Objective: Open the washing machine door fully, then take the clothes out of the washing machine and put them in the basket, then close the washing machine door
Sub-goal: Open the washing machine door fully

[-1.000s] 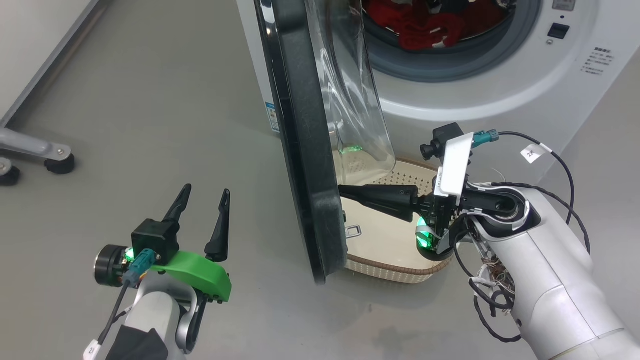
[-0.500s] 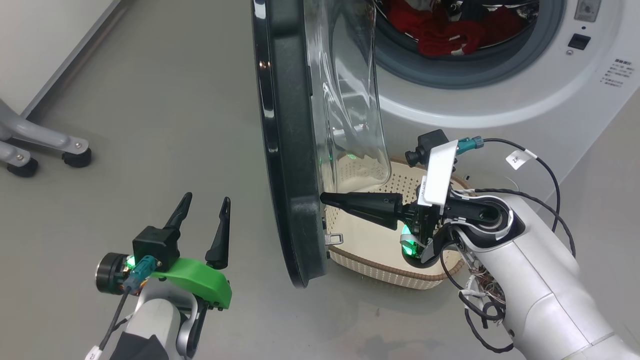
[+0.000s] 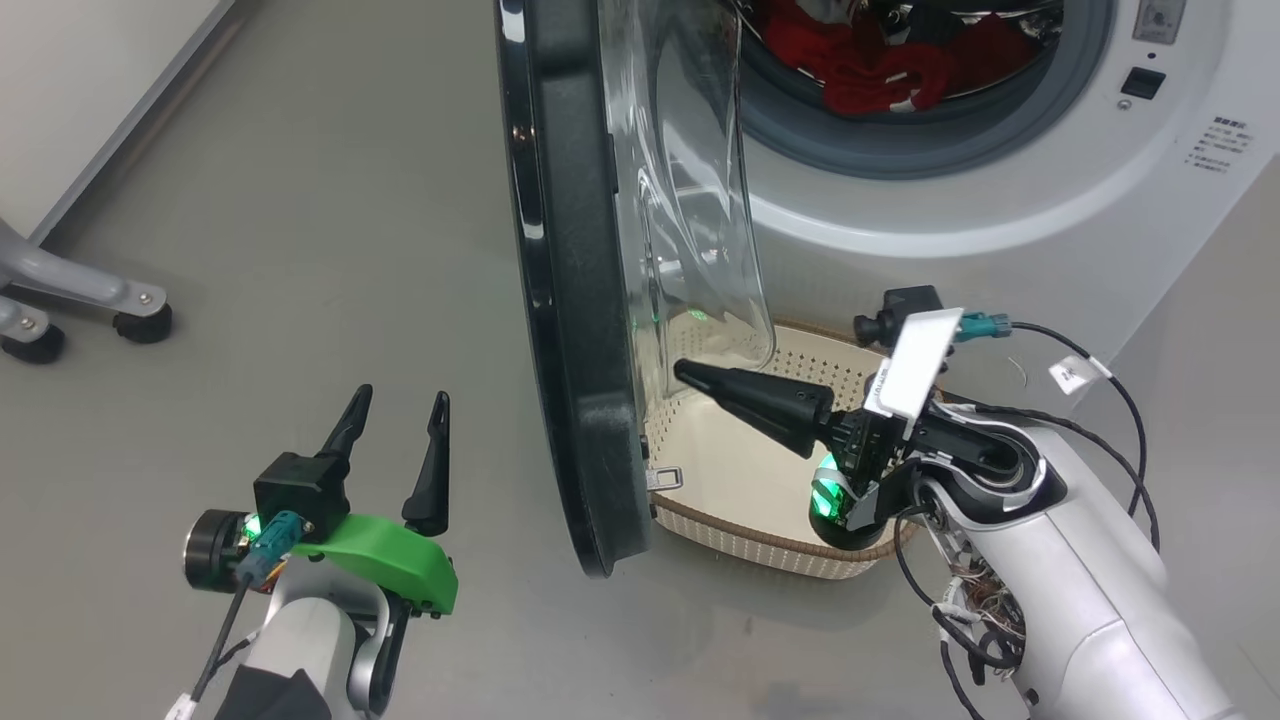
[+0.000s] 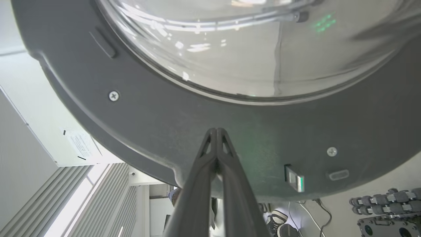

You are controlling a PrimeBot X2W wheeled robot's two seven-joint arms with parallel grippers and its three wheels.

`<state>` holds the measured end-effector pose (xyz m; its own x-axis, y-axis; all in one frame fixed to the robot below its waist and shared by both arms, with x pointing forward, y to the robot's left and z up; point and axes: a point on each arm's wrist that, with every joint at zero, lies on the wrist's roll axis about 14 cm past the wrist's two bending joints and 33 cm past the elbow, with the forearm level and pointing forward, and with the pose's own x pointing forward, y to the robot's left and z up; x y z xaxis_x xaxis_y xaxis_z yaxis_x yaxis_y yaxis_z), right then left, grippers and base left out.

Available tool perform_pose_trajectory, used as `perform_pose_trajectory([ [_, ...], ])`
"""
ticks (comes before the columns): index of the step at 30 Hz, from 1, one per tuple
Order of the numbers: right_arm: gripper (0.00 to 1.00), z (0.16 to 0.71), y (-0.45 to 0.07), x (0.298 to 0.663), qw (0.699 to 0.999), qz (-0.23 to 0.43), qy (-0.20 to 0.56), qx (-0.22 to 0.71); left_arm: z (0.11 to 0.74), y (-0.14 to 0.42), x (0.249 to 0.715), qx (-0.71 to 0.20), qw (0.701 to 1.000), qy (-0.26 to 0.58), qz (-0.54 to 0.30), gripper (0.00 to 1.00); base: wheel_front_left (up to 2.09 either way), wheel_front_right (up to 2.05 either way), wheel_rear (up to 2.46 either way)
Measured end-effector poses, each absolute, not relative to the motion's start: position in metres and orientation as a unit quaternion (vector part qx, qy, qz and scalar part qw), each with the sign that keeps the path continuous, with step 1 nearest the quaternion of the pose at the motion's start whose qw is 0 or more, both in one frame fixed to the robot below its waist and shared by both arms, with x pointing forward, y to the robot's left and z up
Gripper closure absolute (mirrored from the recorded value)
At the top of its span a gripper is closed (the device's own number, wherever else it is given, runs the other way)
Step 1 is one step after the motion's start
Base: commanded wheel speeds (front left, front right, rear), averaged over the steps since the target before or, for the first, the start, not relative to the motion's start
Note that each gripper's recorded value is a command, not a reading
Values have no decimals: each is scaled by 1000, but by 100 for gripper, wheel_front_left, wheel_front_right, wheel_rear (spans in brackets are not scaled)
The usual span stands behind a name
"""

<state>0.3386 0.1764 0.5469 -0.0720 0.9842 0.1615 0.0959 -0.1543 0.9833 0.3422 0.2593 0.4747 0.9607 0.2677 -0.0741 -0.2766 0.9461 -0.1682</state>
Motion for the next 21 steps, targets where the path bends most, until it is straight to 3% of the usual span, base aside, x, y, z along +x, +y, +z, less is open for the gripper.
perform_pose_trajectory([
  [5,100,546,163,363,443,499,463,584,475,258,344,-92,986,25,136,0,0,0,0],
  [7,29,546,156,373,457,482,444,601,475,259,345,-93,986,24,137,0,0,0,0],
  [8,0,545,152,378,469,475,434,605,475,259,345,-93,986,24,138,0,0,0,0],
  [13,0,544,131,401,520,436,380,629,474,259,346,-99,985,24,140,0,0,0,0],
  [16,0,540,114,417,568,404,339,632,472,259,345,-100,984,27,143,0,0,0,0],
  [21,0,537,77,449,691,357,245,579,469,258,345,-102,984,30,142,0,0,0,0],
])
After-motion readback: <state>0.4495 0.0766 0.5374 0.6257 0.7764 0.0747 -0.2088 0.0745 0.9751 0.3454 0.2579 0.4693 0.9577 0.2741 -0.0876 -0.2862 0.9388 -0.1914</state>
